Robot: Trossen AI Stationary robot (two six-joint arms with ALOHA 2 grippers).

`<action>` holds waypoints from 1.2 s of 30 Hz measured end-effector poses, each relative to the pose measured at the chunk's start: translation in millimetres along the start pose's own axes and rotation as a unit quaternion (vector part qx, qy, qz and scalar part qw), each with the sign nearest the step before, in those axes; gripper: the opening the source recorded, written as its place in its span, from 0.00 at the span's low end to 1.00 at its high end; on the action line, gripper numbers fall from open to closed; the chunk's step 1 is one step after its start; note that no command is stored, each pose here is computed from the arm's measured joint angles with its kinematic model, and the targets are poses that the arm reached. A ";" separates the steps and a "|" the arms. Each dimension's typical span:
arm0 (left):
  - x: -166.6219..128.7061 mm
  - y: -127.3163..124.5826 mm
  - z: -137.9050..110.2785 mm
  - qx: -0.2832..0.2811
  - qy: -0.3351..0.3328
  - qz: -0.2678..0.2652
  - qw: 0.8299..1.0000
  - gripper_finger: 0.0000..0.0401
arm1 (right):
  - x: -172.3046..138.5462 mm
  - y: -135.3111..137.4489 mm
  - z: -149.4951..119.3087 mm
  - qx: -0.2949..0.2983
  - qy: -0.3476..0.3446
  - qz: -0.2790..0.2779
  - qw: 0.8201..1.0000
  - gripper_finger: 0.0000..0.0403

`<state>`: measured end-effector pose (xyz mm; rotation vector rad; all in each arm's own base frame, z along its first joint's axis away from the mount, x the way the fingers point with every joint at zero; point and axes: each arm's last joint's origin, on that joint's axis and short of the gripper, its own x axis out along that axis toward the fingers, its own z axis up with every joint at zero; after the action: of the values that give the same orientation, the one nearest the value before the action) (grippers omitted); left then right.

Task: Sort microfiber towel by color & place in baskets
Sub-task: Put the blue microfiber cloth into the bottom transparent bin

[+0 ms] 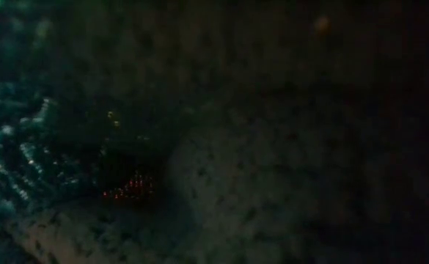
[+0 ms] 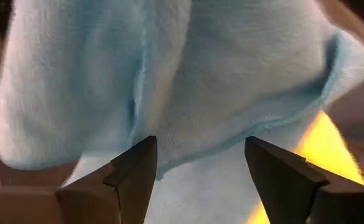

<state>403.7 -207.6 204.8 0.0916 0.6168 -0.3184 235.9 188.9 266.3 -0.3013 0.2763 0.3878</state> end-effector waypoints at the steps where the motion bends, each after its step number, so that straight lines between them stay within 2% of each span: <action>1: 1.6 1.8 -0.9 -0.001 0.001 0.003 1.000 0.62 | -0.3 0.4 0.3 -0.007 0.000 -0.007 1.000 0.00; 4: 11.3 8.8 0.3 -0.010 -0.030 0.008 0.999 0.62 | -0.7 -0.3 1.7 -0.016 -0.005 -0.028 0.999 0.00; 9: 16.7 13.2 3.9 -0.016 -0.066 0.009 0.998 0.63 | -2.2 0.1 5.4 -0.030 -0.019 -0.032 0.999 0.00; 16: 15.8 13.3 12.6 -0.005 -0.111 -0.030 0.993 0.74 | -3.2 -0.5 7.7 -0.041 -0.028 -0.033 0.998 0.00; 19: 15.2 13.1 15.0 -0.003 -0.123 -0.033 0.992 0.72 | -3.2 -0.6 8.2 -0.042 -0.031 -0.034 0.998 0.00; 21: 14.9 13.4 16.3 -0.002 -0.130 -0.033 0.991 0.68 | -3.2 -0.7 8.9 -0.044 -0.034 -0.035 0.998 0.00; 24: 17.4 15.9 15.5 -0.003 -0.134 -0.030 0.991 0.53 | -3.3 -0.8 9.8 -0.045 -0.038 -0.035 0.998 0.00; 29: 17.9 18.6 15.7 0.016 -0.136 -0.017 0.990 0.12 | -3.5 -0.1 9.9 -0.040 -0.039 -0.032 0.998 0.00; 30: 18.0 18.8 15.3 0.019 -0.134 -0.017 0.991 0.06 | -3.7 0.5 10.0 -0.038 -0.040 -0.031 0.998 0.00; 36: 18.8 19.9 12.3 0.028 -0.118 0.002 0.993 0.01 | -6.3 8.8 9.7 -0.017 -0.038 -0.012 0.999 0.00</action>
<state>431.3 -196.0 203.7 0.1071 0.3728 -0.3374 228.7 197.9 275.2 -0.3214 0.1916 0.3802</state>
